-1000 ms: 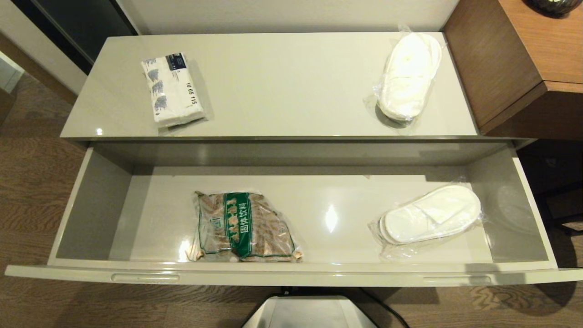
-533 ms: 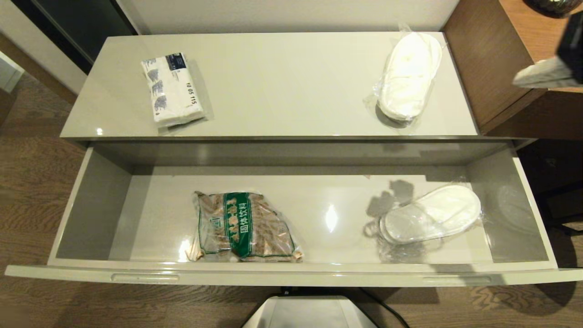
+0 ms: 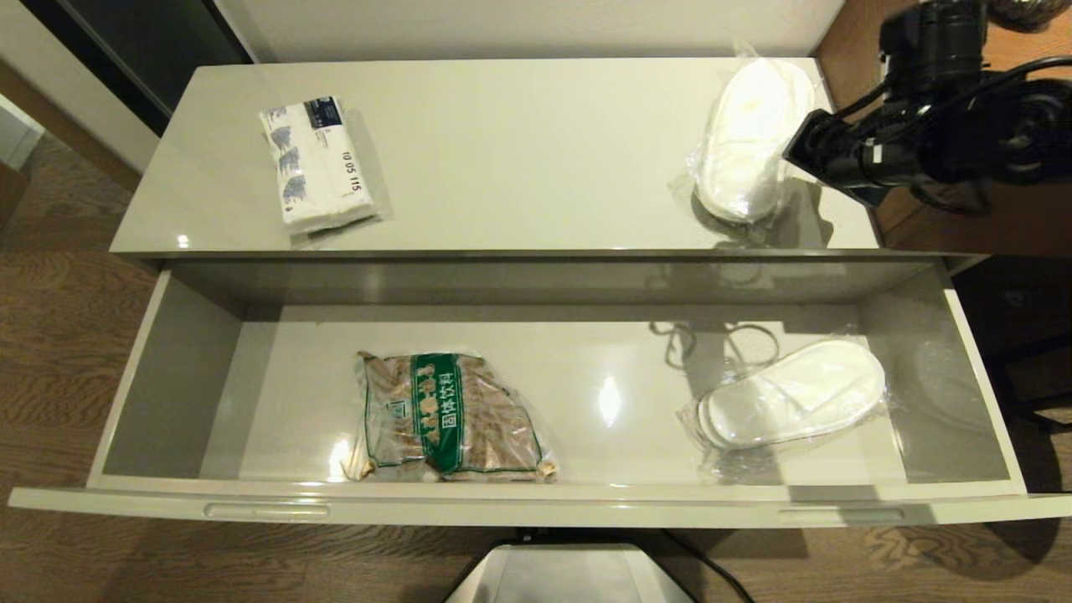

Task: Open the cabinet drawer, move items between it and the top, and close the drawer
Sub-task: Pick up the disposable slippers on the table

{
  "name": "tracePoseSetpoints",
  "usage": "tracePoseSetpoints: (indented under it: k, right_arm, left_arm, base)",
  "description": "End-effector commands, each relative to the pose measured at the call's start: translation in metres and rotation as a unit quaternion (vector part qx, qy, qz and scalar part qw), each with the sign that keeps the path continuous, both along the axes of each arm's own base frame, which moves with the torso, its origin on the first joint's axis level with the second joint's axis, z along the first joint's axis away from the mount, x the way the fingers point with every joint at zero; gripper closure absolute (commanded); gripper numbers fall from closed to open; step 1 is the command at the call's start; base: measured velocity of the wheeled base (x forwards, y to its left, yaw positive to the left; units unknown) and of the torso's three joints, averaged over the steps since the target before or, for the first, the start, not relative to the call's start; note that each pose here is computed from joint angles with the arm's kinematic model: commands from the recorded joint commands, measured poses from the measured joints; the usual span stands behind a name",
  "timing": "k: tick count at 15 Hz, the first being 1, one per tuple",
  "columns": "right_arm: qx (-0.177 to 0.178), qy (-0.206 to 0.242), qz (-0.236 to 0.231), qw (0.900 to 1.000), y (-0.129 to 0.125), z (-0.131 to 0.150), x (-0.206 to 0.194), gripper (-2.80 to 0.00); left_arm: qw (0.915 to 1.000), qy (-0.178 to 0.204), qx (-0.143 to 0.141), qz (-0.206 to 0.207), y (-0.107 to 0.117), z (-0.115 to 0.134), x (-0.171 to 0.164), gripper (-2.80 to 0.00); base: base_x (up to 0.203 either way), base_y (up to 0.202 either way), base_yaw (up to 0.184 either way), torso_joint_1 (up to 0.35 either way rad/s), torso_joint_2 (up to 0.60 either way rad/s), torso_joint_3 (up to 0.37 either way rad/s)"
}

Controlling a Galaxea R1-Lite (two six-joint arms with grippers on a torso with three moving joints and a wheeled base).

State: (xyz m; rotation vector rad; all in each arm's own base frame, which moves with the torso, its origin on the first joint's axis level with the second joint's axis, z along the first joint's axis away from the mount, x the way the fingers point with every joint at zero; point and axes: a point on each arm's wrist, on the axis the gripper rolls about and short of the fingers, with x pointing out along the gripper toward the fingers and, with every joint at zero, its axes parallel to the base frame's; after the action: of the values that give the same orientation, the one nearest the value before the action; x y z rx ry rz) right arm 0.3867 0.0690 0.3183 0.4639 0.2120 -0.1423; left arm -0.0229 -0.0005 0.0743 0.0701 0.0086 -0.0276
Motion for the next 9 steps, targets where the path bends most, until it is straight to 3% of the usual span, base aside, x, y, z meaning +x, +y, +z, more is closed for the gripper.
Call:
tracePoseSetpoints:
  k: [1, 7, 9]
  right_arm:
    - [-0.007, 0.002, -0.008, 1.0, 0.005, -0.023, 0.025, -2.8]
    - [-0.005, -0.018, 0.013, 1.0, 0.021, -0.016, 0.02, -2.8]
    - [-0.023, -0.041, 0.007, 0.999, 0.029, -0.007, 0.014, -2.8]
  left_arm:
    - [1.0, 0.001, 0.0, 0.0, 0.0, 0.0, 0.0, 0.0]
    - [1.0, 0.001, 0.0, 0.0, 0.0, 0.0, 0.0, 0.0]
    - [1.0, 0.001, 0.0, 0.0, 0.0, 0.0, 0.0, 0.0]
  base:
    - [0.0, 0.0, 0.0, 0.0, 0.0, 0.0]
    - [0.0, 0.0, 0.0, 0.0, 0.0, 0.0]
    - [0.0, 0.0, 0.0, 0.0, 0.0, 0.0]
